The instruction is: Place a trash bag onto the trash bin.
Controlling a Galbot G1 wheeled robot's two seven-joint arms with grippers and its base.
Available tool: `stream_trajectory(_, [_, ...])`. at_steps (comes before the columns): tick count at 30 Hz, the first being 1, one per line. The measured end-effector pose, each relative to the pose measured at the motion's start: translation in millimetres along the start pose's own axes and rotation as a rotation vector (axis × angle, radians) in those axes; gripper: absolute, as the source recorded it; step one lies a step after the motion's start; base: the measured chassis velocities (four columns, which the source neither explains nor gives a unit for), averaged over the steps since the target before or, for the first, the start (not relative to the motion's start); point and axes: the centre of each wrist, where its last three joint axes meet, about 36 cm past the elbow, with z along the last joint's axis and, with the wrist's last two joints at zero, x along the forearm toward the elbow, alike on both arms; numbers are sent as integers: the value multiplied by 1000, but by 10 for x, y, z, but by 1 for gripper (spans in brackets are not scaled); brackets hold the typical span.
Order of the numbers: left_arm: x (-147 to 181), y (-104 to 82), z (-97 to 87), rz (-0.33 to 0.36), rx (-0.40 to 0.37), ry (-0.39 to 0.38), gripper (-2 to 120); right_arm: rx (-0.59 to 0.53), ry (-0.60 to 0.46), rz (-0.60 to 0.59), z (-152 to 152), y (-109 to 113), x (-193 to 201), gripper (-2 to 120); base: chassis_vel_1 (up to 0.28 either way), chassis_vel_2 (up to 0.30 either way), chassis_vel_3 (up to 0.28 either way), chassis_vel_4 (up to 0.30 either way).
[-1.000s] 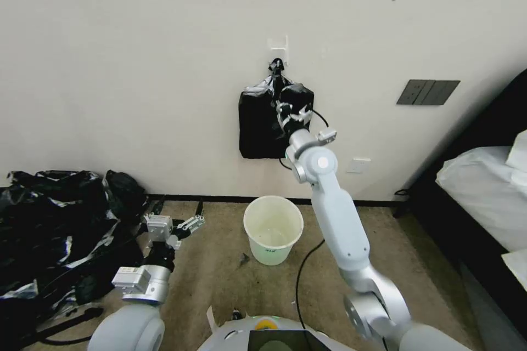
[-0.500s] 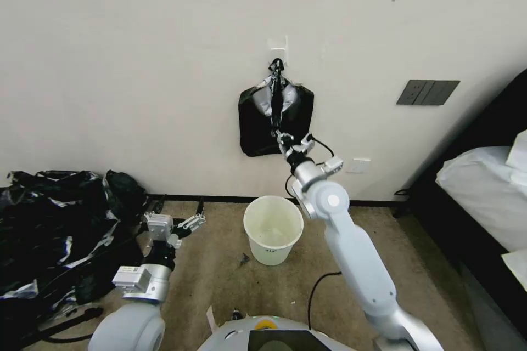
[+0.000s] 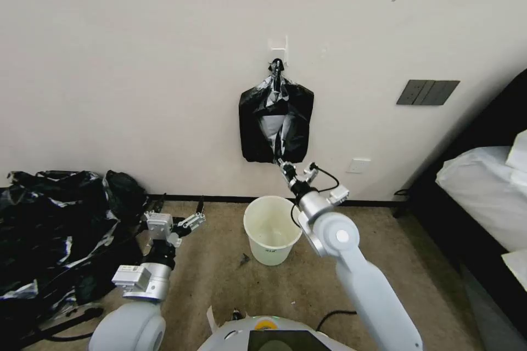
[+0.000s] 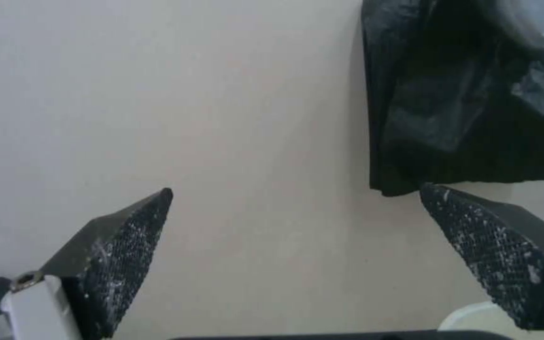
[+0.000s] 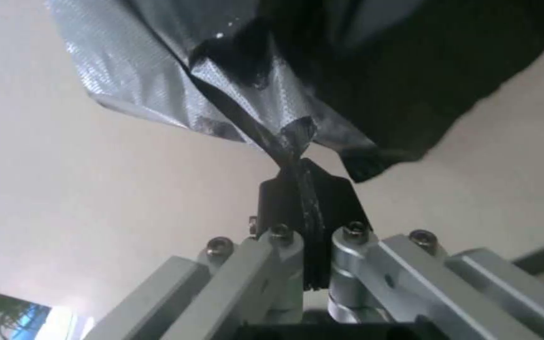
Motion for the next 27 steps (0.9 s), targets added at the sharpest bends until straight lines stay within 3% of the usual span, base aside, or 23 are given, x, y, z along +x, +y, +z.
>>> stream_trajectory(12, [-21,-11,-10,9,5,-10,100,8,7,67,240,-181,394,0,0,0,0,0])
stream_trajectory(27, [-41,-13,-20,17,6,-25,100,21,-3,101,344,-221,536,0,0,0,0,0])
